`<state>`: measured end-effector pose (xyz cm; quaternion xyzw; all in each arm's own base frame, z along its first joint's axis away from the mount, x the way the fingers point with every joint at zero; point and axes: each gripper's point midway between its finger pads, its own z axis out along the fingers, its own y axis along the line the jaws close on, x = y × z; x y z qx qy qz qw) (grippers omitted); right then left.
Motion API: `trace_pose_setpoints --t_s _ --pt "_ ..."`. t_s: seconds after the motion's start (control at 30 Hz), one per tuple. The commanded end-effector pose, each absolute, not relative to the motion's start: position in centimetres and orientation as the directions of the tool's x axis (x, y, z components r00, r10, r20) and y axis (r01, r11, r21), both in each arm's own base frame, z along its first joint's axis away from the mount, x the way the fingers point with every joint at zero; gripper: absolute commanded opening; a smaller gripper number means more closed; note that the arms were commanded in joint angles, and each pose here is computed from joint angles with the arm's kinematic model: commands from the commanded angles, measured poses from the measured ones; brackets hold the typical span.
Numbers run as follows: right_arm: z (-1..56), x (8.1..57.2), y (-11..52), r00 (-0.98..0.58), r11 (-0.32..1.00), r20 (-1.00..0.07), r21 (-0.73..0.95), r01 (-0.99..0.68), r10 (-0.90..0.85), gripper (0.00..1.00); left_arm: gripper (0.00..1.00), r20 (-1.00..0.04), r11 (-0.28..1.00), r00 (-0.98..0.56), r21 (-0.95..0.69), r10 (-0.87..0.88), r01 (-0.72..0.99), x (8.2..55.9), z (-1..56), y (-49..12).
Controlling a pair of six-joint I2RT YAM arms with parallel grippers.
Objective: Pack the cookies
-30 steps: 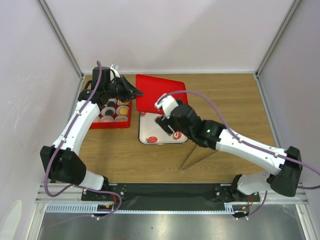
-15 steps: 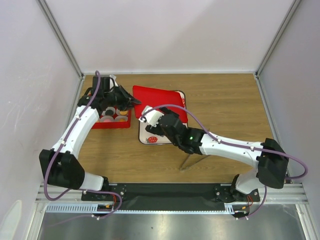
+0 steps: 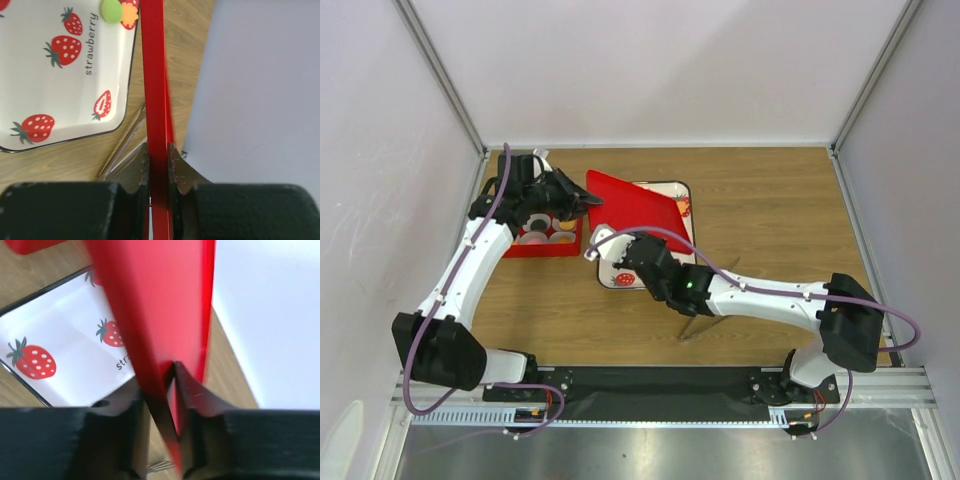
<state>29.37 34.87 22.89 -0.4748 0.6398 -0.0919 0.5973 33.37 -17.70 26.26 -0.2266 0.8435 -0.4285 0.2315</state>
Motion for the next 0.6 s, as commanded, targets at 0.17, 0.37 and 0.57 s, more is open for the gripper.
trace_pose_setpoints --t_s 0.17,0.37,0.57 --pt "27.9 29.6 34.1 0.171 0.637 -0.73 -0.668 -0.384 -0.662 0.03 0.5 -0.365 0.521 -0.765 -0.852 -0.531 0.045 33.1 31.1 -17.8" --pt "30.7 28.7 34.2 0.139 0.644 -0.762 -0.617 -0.452 -0.633 0.0 0.79 -0.534 0.58 -0.614 -0.801 -0.581 0.147 35.4 35.1 -14.7" --pt "33.1 28.8 35.0 0.055 0.65 -0.825 -0.483 -0.587 -0.563 0.0 0.89 -0.65 0.659 -0.408 -0.738 -0.641 0.141 36.3 38.5 -7.9"
